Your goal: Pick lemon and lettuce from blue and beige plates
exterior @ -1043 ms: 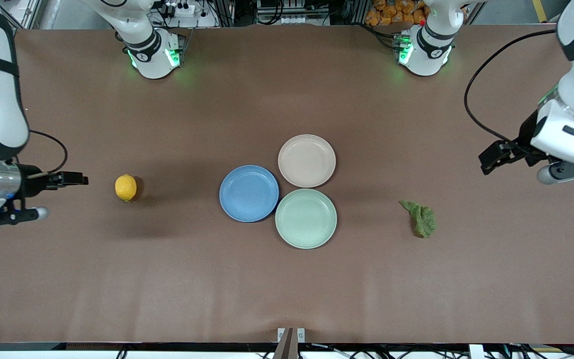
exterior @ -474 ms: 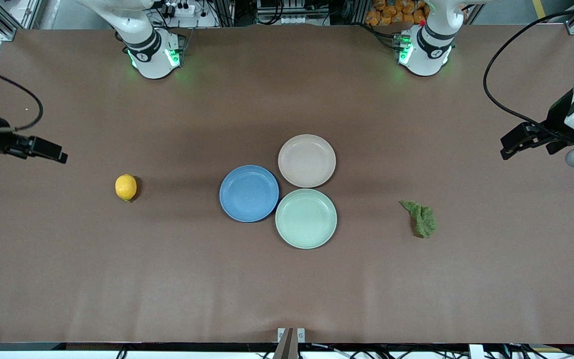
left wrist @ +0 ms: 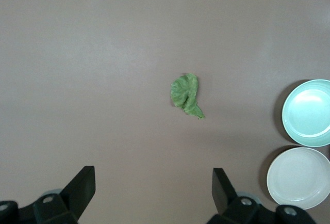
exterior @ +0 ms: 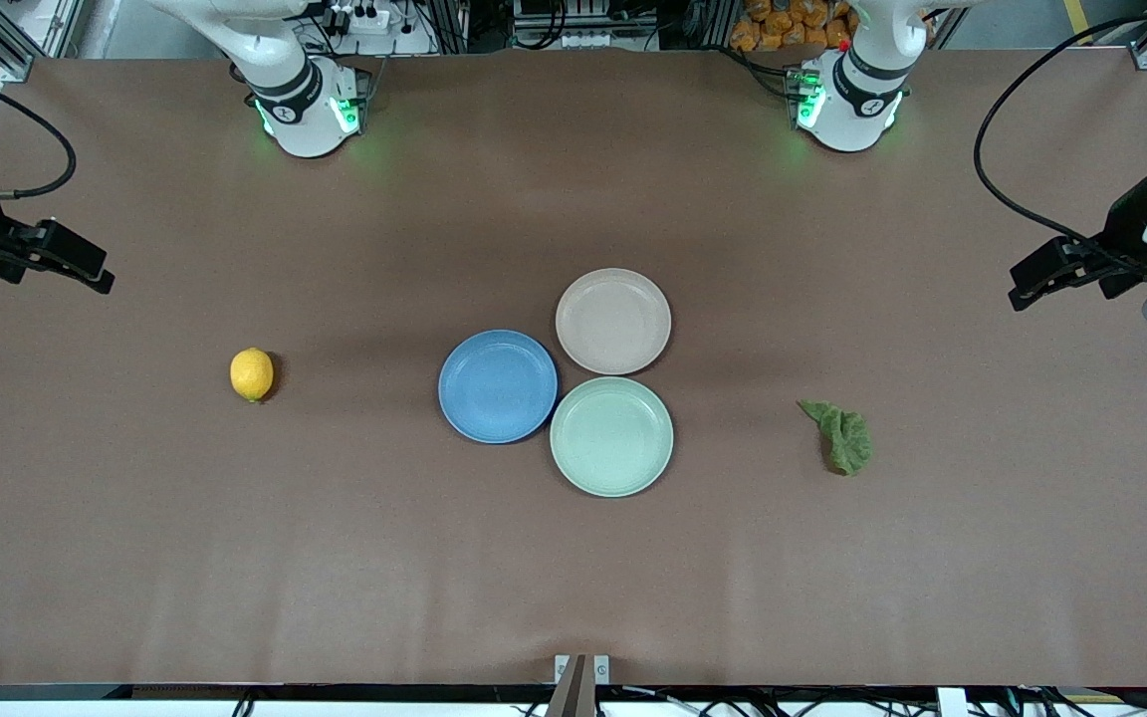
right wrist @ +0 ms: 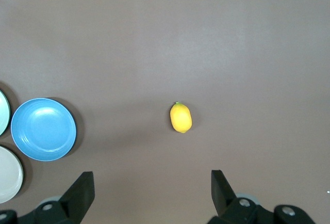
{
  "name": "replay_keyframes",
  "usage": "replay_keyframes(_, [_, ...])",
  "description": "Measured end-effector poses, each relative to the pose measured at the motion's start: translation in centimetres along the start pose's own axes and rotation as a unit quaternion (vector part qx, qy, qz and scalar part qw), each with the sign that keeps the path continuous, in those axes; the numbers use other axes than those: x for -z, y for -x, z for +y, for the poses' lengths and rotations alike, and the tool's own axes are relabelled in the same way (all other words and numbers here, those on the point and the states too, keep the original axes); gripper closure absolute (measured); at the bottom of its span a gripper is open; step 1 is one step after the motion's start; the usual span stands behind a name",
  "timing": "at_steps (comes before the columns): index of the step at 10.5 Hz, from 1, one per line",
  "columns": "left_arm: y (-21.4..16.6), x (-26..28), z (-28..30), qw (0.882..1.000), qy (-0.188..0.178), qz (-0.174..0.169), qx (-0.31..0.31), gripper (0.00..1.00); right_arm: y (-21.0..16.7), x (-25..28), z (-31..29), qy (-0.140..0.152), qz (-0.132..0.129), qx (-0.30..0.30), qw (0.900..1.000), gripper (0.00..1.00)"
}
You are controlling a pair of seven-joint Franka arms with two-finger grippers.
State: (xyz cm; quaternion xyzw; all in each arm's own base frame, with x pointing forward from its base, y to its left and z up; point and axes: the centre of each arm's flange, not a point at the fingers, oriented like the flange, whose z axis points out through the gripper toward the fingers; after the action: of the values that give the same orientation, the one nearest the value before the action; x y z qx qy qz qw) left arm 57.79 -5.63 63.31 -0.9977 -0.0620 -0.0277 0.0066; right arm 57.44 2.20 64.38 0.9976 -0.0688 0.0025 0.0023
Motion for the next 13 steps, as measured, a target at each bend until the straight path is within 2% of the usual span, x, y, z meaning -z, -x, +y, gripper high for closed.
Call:
replay_keyframes(2, [0.6, 0.0, -0.1, 1.000, -0.004, -0.015, -0.010, 0.00, -0.1, -0.2, 0.0, 0.000, 0.001, 0.000, 1.000, 0.00])
replay_keyframes(9, [1.1, 0.6, -0.5, 0.999, 0.000, -0.021, -0.050, 0.00, -0.2, -0.4, -0.2, 0.000, 0.003, 0.001, 1.000, 0.00])
replay_keyframes(13, [1.3, 0.5, -0.4, 0.998, 0.005, -0.029, -0.053, 0.00, -0.2, -0.5, -0.2, 0.000, 0.003, 0.001, 1.000, 0.00])
